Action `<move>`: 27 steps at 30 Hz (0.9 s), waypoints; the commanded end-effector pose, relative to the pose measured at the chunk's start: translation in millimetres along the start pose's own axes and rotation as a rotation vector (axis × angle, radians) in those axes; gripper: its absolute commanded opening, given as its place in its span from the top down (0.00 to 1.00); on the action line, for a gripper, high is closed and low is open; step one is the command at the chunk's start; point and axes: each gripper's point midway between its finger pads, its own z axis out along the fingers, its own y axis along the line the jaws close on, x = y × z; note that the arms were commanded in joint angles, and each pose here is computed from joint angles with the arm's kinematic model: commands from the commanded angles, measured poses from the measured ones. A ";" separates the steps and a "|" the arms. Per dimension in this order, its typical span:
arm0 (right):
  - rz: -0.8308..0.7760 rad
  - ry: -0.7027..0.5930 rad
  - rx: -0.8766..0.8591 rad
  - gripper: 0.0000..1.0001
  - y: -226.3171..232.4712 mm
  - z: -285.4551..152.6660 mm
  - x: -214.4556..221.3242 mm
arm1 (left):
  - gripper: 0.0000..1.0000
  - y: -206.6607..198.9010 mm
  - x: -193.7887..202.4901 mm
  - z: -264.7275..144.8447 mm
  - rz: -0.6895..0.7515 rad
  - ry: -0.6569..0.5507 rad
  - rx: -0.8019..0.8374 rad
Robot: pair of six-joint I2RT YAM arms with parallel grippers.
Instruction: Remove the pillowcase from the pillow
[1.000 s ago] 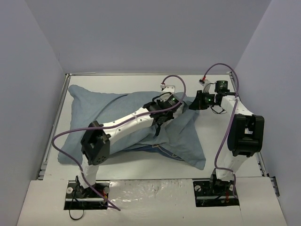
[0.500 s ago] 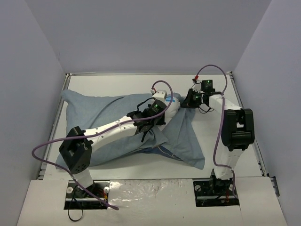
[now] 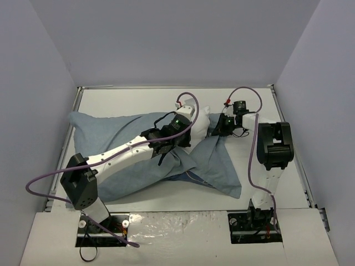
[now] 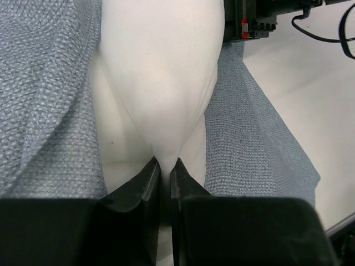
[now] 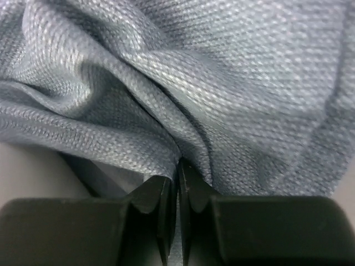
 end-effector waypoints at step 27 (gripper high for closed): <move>-1.714 -0.314 -0.493 0.16 152.5 -189.1 43.1 | 0.98 19.1 -85.4 -15.3 -0.267 -0.126 0.119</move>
